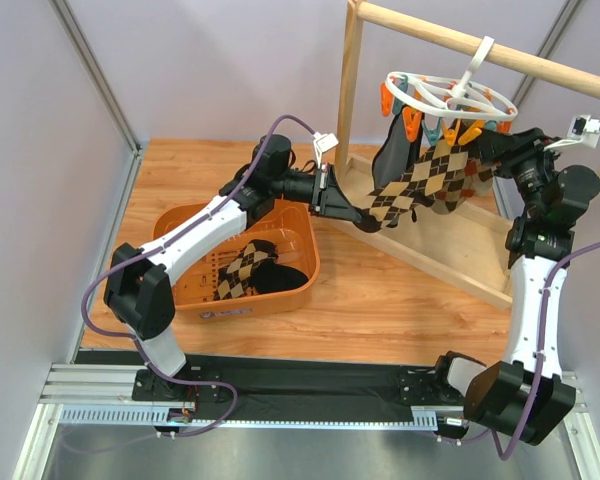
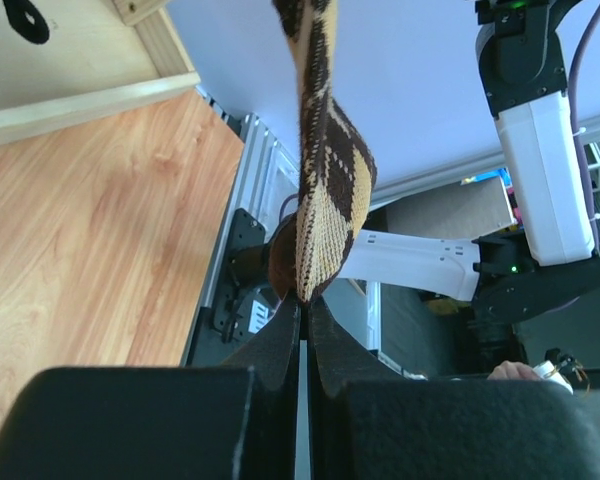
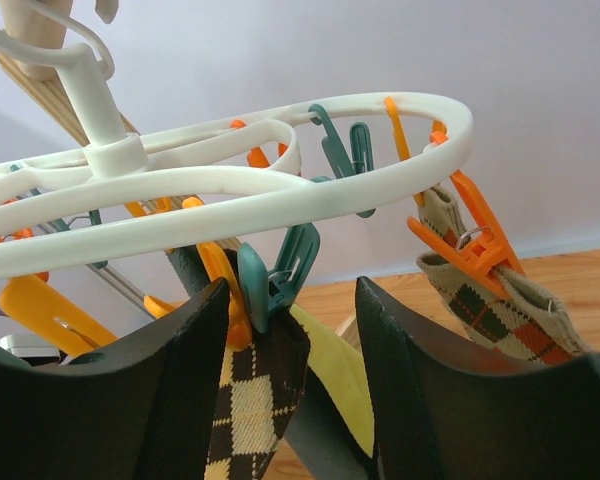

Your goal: Remove the socks clipped to the hanger

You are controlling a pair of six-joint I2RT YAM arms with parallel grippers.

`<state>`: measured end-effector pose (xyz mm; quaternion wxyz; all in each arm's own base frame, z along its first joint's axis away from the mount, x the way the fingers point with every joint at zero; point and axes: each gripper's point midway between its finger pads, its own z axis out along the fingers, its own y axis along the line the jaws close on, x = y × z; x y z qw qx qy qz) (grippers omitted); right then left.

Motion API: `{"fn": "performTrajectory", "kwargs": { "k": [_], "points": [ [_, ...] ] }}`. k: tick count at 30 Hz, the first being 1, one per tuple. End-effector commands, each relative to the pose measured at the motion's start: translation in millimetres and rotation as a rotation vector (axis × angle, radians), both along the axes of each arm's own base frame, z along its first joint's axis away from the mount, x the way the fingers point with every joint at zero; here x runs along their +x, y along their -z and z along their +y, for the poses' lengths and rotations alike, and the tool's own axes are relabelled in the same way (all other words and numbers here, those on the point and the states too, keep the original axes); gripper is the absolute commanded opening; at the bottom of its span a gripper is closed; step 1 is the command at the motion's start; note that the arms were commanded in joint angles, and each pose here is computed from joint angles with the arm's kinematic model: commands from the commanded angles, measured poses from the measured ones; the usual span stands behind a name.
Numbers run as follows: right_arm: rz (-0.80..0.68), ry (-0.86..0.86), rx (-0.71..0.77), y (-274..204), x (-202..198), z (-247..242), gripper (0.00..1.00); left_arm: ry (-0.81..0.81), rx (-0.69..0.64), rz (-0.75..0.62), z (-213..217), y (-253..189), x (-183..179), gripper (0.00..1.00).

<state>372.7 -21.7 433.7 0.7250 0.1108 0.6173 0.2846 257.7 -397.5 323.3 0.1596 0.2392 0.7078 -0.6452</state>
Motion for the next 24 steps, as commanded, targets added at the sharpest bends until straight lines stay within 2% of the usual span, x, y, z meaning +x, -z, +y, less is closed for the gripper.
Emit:
{"fn": "performTrajectory", "kwargs": {
  "k": [1, 18, 19, 24],
  "points": [
    [-0.065, -0.007, -0.018, -15, 3, 0, 0.55, 0.004, -0.026, -0.050, 6, -14, -11, 0.00],
    [-0.112, -0.063, 0.022, -24, 2, 8, 0.55, 0.014, -0.029, -0.047, 6, -15, -12, 0.00],
    [-0.035, -0.048, 0.050, -12, 4, 6, 0.55, 0.015, -0.033, -0.054, 5, -18, -12, 0.00],
    [0.059, -0.004, 0.011, -6, -15, 7, 0.56, -0.010, 0.004, -0.052, 4, -10, -5, 0.00]
  ]
}}
